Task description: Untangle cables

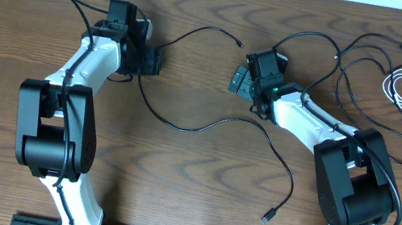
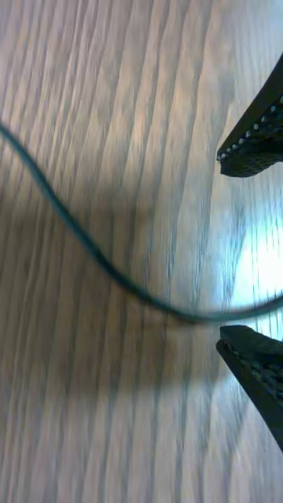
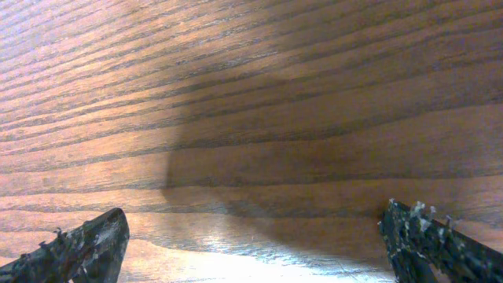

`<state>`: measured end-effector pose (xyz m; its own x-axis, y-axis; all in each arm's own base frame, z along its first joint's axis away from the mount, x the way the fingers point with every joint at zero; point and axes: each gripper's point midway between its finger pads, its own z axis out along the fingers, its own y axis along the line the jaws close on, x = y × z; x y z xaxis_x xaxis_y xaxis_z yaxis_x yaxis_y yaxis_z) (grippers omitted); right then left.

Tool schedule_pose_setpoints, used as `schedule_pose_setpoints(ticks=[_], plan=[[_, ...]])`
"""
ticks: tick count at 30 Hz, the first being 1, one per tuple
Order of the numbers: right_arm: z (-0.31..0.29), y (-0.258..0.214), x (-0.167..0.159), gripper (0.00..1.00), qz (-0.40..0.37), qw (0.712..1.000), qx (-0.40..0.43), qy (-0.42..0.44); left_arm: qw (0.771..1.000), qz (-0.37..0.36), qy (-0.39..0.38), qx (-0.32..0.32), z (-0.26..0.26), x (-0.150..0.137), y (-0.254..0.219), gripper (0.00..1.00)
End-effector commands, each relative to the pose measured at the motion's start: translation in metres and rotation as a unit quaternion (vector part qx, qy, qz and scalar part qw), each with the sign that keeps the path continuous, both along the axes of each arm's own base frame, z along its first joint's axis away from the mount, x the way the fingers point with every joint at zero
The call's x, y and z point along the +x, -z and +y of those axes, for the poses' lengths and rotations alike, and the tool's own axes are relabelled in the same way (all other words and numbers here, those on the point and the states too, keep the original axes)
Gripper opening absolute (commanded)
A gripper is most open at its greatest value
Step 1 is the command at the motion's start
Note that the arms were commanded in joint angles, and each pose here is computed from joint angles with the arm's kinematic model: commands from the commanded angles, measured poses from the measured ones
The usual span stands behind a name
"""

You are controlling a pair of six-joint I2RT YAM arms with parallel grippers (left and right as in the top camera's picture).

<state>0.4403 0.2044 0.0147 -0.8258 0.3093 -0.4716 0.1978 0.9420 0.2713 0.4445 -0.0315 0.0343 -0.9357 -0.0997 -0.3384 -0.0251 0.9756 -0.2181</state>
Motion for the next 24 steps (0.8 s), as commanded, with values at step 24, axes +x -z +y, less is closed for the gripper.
schedule_pose_setpoints(ticks=[24], plan=[[-0.004, 0.019, -0.006, 0.99, 0.019, 1.000, -0.012, -0.002, 0.999, 0.020, -0.017, 0.042, 0.016, -0.002, 0.020, 0.37]])
